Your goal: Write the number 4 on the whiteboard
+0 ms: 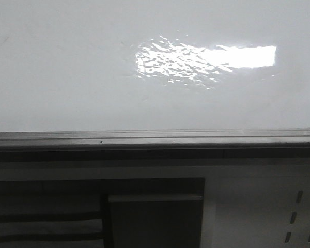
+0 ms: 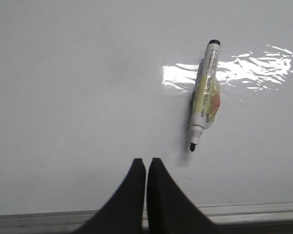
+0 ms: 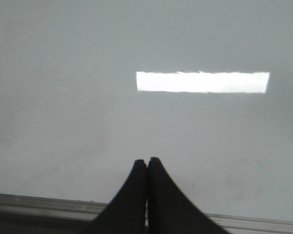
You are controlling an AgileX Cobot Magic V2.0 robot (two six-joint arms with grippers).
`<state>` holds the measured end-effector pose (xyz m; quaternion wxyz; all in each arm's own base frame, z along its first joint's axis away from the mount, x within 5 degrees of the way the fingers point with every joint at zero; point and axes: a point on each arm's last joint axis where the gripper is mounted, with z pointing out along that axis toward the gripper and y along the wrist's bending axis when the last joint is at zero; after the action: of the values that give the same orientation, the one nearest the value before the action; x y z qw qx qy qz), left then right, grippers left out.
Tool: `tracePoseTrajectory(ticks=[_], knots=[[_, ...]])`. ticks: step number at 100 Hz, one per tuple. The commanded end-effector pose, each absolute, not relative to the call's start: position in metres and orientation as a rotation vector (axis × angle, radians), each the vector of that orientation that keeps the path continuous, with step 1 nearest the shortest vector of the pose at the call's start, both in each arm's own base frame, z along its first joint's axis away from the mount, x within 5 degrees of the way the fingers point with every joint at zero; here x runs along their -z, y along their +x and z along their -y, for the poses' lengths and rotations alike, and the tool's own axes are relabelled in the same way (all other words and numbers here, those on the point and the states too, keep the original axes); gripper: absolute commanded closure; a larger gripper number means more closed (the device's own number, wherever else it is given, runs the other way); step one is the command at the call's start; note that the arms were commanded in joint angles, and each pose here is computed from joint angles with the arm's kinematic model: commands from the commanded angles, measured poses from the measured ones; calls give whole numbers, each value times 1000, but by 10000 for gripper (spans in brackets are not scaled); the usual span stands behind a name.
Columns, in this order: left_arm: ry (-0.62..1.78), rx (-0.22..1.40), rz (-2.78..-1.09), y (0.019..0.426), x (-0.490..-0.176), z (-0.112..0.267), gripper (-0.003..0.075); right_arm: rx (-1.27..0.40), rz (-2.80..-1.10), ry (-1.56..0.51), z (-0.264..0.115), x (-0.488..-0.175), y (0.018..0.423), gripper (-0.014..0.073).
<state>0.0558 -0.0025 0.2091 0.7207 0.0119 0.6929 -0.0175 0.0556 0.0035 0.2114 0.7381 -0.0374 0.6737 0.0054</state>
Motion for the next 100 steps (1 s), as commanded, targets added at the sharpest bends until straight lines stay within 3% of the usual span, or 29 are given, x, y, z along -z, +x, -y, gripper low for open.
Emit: tracePoseTrajectory(ticks=[1,80,100], knots=[[5,43,-1454,54,-208,2,741,-3,-1401,-79,-3,-213,54,666],[-12,56,-1428,54,-211,1,741,-3,-1401,-79,-3,-213,54,666],[-53,101,-1378,51,-226,1,741,-3,-1379,-78,-3,-226,51,666]])
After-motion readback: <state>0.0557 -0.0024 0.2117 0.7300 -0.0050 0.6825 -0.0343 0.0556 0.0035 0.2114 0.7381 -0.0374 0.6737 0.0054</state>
